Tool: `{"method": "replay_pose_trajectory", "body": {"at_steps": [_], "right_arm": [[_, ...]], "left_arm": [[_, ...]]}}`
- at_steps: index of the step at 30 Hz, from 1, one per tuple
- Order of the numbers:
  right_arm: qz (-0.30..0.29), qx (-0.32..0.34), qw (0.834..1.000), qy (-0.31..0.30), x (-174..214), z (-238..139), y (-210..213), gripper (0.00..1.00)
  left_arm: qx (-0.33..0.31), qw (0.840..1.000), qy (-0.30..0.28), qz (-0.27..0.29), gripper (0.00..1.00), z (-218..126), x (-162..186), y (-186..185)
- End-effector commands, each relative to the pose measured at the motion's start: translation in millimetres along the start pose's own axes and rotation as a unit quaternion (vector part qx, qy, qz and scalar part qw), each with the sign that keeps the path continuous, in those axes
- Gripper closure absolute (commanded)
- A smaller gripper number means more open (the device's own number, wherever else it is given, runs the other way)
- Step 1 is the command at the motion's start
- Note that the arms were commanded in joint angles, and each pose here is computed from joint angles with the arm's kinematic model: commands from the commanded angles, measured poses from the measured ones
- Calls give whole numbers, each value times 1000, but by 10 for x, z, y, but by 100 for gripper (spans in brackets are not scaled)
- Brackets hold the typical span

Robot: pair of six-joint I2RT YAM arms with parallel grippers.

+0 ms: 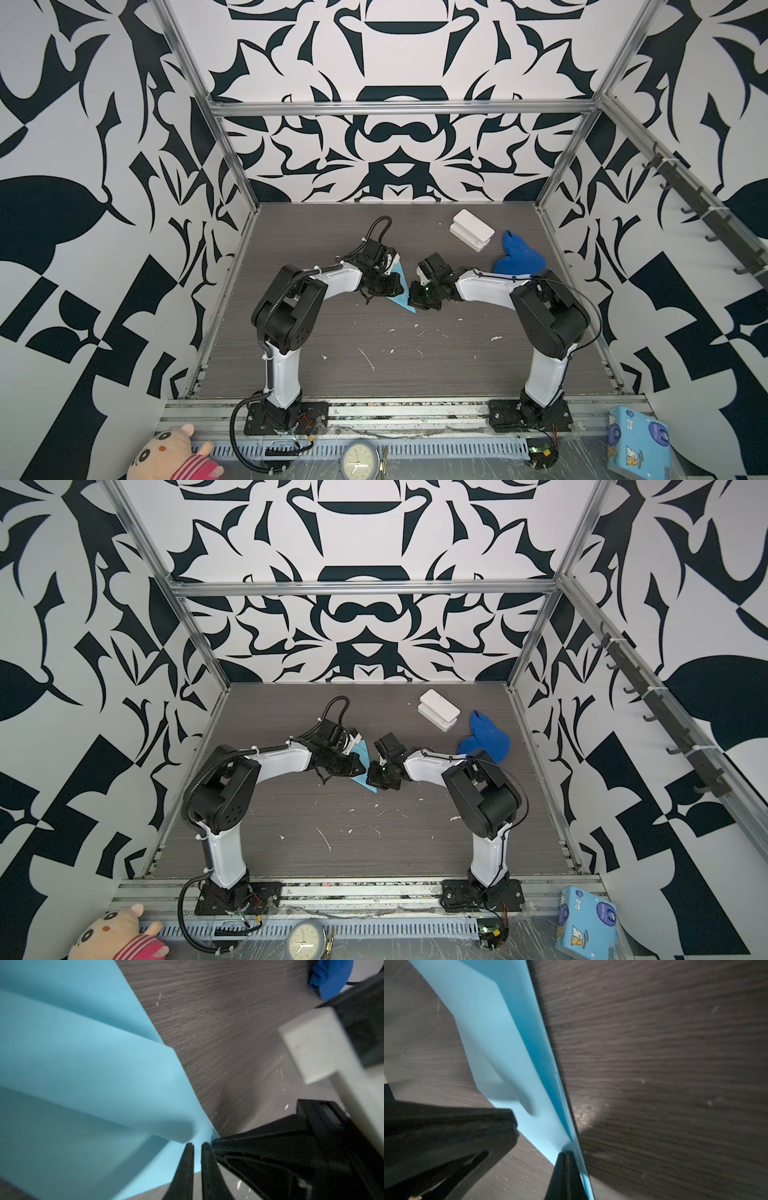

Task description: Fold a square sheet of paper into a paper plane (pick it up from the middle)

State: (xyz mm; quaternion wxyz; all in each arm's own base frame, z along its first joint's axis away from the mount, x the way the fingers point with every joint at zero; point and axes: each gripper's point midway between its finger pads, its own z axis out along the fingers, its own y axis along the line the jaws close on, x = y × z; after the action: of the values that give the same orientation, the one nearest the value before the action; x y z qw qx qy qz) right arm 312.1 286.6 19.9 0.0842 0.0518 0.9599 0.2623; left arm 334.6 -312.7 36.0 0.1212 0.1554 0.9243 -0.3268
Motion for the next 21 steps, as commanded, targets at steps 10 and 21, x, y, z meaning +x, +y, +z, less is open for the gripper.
{"method": "replay_pose_trajectory", "body": {"at_steps": [10,21], "right_arm": [[19,71,996,41,261,110,-426,100],[20,73,996,43,281,123,-447,100]], "left_arm": [[16,999,43,10,87,101,103,-38],[-9,997,67,21,90,185,142,-9]]}}
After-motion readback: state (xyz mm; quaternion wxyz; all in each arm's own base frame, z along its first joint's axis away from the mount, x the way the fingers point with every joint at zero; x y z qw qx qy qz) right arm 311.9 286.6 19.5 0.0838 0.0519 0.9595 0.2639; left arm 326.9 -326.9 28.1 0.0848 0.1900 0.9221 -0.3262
